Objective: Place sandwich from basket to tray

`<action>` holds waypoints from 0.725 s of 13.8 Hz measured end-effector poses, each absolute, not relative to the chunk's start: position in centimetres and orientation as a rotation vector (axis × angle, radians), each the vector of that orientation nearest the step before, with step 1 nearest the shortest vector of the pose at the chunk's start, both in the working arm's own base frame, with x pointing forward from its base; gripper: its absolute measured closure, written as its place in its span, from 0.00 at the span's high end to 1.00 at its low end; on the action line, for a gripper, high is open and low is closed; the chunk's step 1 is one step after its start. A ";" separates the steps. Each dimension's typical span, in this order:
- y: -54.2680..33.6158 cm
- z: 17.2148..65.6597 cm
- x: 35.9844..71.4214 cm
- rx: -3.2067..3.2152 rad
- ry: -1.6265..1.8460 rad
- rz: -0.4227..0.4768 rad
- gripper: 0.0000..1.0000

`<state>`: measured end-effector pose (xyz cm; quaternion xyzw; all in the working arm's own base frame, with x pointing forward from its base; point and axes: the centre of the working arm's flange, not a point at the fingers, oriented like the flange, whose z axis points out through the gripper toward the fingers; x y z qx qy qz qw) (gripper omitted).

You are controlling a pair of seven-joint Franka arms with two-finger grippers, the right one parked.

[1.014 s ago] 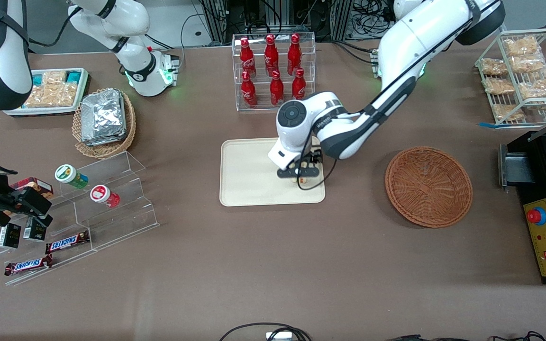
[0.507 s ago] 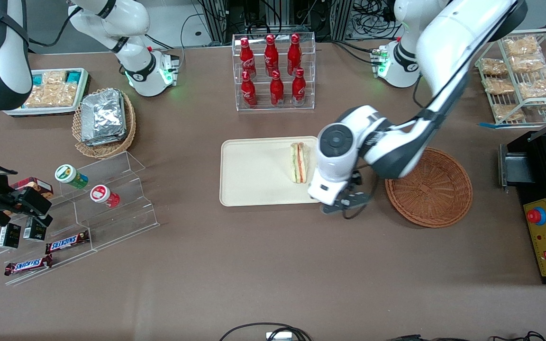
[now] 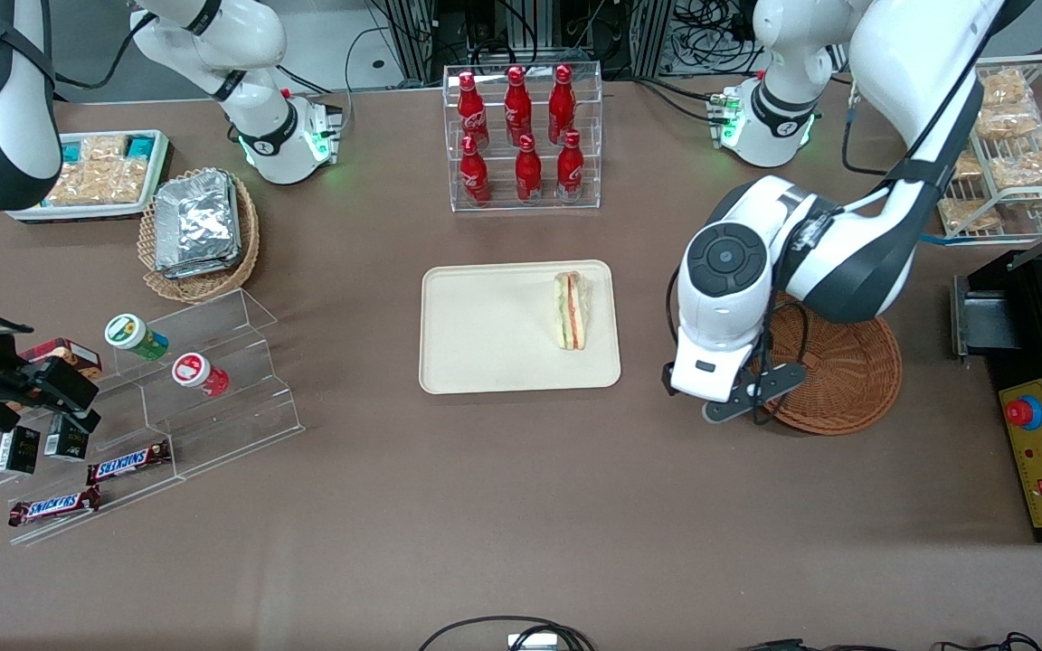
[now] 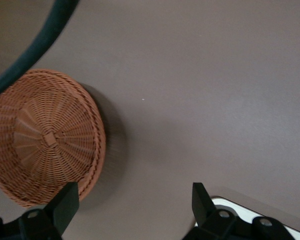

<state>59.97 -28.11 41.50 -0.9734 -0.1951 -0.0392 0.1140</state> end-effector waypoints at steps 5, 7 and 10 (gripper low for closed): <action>-23.6 44.1 60.8 -2.869 -0.535 -0.053 1.00; -20.1 46.5 60.8 -2.890 -0.470 -0.001 1.00; -15.1 50.6 59.6 -2.913 -0.355 0.071 1.00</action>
